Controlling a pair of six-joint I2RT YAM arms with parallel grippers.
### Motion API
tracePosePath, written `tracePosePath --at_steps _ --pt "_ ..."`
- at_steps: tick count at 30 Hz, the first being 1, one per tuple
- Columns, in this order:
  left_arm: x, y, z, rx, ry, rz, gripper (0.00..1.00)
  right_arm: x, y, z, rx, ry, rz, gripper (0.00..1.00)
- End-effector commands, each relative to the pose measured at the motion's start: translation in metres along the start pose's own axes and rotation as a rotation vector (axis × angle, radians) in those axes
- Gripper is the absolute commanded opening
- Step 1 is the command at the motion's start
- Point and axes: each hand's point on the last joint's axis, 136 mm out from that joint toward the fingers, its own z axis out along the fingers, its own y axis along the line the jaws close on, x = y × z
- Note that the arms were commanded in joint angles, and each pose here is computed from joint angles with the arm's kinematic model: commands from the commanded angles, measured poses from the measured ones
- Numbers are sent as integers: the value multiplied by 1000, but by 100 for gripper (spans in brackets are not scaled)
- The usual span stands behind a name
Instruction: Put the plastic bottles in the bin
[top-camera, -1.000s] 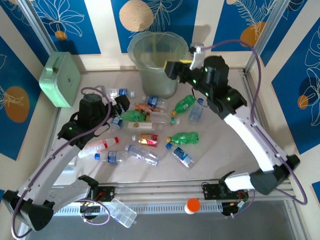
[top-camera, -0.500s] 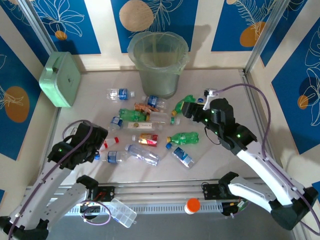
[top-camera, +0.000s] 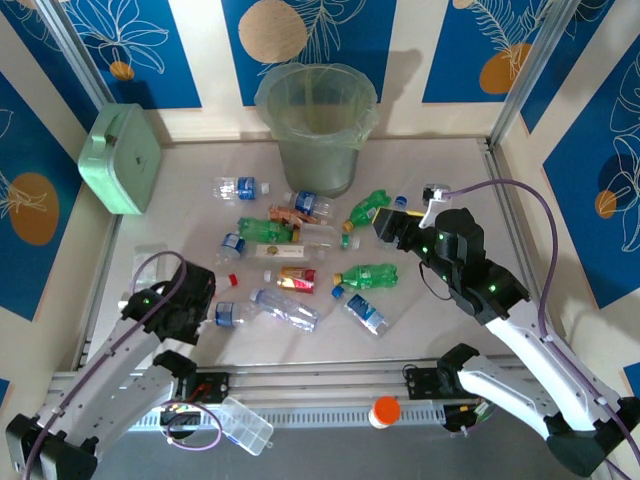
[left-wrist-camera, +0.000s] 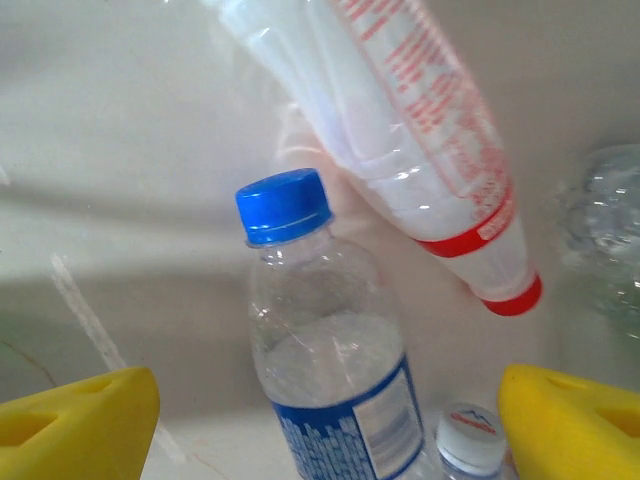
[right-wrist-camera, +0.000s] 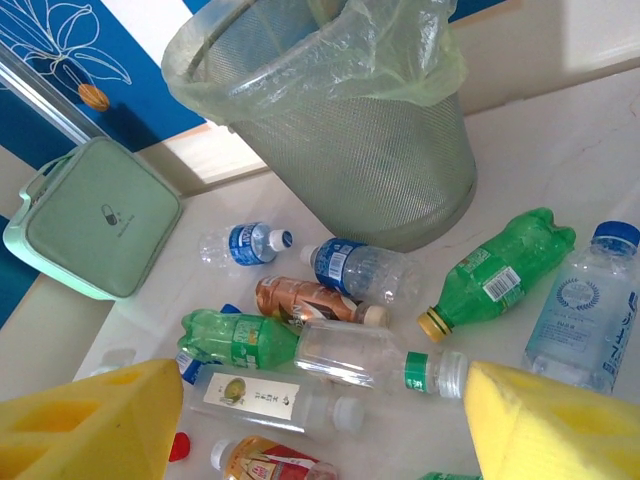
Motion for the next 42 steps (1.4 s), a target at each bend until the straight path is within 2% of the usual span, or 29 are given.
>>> tracePosePath --at_steps 1,5,17,24,28,38,42 --pt "10 -3 14 22 49 -55 86 -2 -3 -3 5 -24 4 75" --pt "22 -7 29 27 92 -43 85 -1 -5 -1 8 -25 -1 75" --pt "26 1 51 -1 89 -24 79 2 -6 5 10 -11 3 75" --pt "29 7 60 -2 96 -7 66 3 -7 7 14 -3 -3 75" --pt "24 4 54 16 79 -1 58 0 -6 6 13 -8 -2 75" --pt "10 -6 24 93 38 18 58 -10 4 -1 -12 -10 2 75" --pt "7 -30 0 179 29 137 58 -11 23 -3 -99 16 -18 75"
